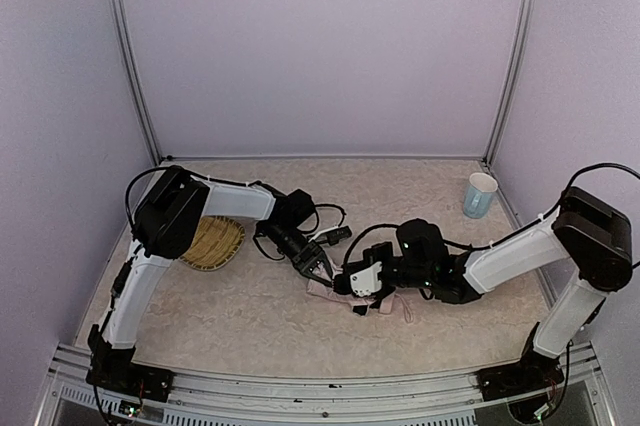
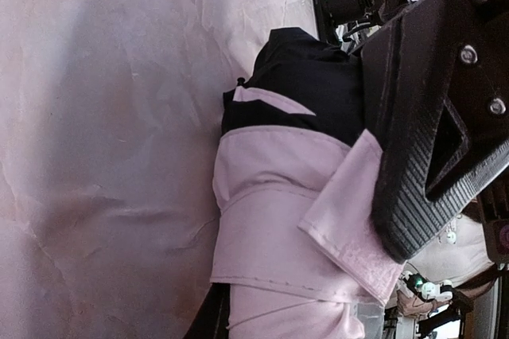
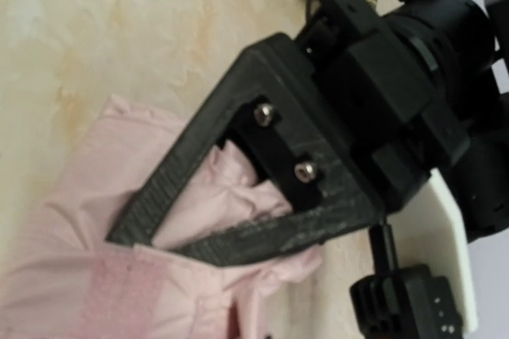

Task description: Put away the umbrella

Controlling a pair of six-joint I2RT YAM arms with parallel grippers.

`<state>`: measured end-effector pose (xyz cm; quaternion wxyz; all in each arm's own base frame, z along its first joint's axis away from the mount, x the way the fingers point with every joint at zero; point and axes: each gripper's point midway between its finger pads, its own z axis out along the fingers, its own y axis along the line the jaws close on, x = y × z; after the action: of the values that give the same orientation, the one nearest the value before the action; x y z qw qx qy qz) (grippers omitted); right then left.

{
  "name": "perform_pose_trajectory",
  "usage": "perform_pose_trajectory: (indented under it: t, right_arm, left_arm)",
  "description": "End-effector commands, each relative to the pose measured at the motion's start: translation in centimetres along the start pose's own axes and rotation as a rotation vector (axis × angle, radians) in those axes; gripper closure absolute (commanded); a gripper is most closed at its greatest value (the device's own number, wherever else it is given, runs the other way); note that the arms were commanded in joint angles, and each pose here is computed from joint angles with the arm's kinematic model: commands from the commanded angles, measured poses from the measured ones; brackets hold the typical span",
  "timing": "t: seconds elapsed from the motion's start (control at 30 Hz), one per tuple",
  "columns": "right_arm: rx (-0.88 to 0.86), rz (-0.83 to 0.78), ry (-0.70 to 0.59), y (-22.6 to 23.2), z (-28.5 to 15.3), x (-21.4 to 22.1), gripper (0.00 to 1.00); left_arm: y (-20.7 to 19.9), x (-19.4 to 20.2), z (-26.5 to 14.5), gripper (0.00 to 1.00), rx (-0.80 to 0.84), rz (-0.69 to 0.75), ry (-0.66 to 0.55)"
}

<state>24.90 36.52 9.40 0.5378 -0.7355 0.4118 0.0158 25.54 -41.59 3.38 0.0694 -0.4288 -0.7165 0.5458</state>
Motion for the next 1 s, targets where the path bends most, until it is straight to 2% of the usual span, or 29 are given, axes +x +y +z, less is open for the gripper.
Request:
perform_pose_trajectory:
  t: [0.0, 0.1, 0.27, 0.43, 0.53, 0.6, 0.8, 0.97]
  right_arm:
    - [0.114, -0.147, -0.452, -2.8, -2.3, -13.1, 1.00]
    - [0.103, -0.144, -0.497, -4.0, -2.7, -14.9, 1.00]
    - [-0.008, -0.100, -0.468, -2.3, -2.2, -14.2, 1.00]
    - [-0.084, -0.077, -0.323, 3.0, -0.5, -9.3, 1.00]
    - [-0.113, -0.113, -0.208, 5.8, 0.4, -6.0, 1.00]
    - [-0.123, -0.142, -0.148, 6.9, 0.6, -4.3, 1.00]
    - [-0.083, -0.215, -0.019, 7.8, 1.3, -1.1, 1.00]
    - [-0.043, -0.283, 0.058, 8.0, 1.8, 1.1, 1.00]
  left_arm:
    - [11.0, 2.8, -2.6, 1.00, -0.408, -0.153, 0.063]
    - [11.8, 3.2, -2.5, 1.00, -0.422, -0.165, 0.071]
    - [12.6, 2.8, -2.6, 1.00, -0.444, -0.164, 0.046]
    - [12.6, 2.0, -2.8, 1.00, -0.445, -0.150, -0.018]
    - [13.0, 2.3, -3.1, 0.92, -0.420, -0.181, -0.037]
    - [13.2, 2.6, -3.2, 0.83, -0.413, -0.194, -0.048]
    - [12.4, 0.7, -5.0, 0.71, -0.430, -0.161, -0.170]
    - [10.6, 0.3, -5.1, 0.59, -0.372, -0.103, -0.193]
